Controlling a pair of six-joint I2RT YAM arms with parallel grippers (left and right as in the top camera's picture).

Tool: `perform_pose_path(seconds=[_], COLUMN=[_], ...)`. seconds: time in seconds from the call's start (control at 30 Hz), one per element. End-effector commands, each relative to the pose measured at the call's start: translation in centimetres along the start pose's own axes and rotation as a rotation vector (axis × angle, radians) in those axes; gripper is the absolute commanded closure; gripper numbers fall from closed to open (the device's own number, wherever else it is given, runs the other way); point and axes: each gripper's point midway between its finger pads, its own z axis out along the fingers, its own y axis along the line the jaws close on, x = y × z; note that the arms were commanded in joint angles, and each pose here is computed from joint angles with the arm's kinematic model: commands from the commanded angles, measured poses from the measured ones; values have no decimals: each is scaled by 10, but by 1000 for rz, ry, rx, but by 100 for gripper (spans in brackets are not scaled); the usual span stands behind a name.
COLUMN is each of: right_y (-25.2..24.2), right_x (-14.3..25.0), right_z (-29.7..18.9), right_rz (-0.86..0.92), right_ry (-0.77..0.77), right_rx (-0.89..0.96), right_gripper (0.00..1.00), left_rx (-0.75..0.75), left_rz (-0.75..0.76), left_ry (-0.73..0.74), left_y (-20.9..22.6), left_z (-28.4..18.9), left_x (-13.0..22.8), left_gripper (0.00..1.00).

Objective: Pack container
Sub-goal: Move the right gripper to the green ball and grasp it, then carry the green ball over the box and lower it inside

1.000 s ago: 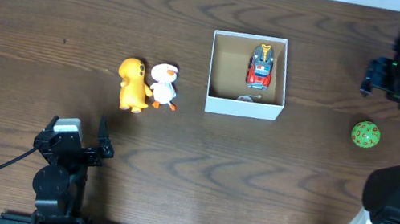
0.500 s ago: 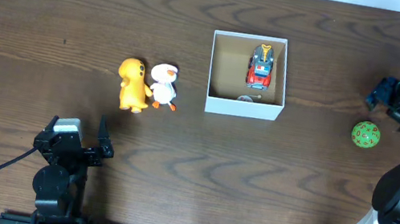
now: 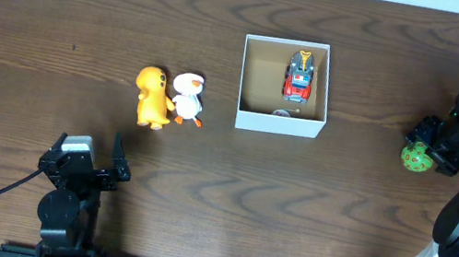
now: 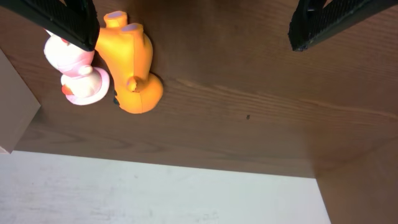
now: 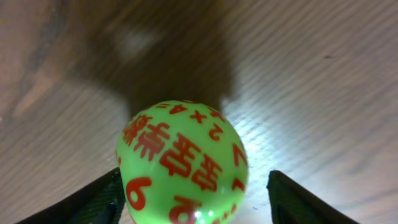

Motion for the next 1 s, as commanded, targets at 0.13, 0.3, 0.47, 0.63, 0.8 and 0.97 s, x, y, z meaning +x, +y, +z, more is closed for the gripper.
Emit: perform_pose_path(seconds=[0.13,0.3,0.47,0.63,0.8,0.97], right_y=[-19,12,64,164,238,280], right_x=[16,7,-21,-26,4,49], right_z=[15,4,-50,-141,-212,-235], right_rz=[30,-49,-223,-608,-996,-1265], right_ry=[54,39,-94,-320,-542,-629], right_rx=[45,-102,-208,-425,-500,-513], right_gripper=[78,93,93,88,89,93], left_rx=[5,5,5,5,5,5], left_rz=[9,9,9,9,9,9], left_ry=[54,54,54,54,54,54], left_y=[-1,-1,-1,-1,-1,-1], left_z=[1,1,1,1,1,1], left_x=[16,16,16,16,16,16], left_gripper=[2,2,2,2,2,2])
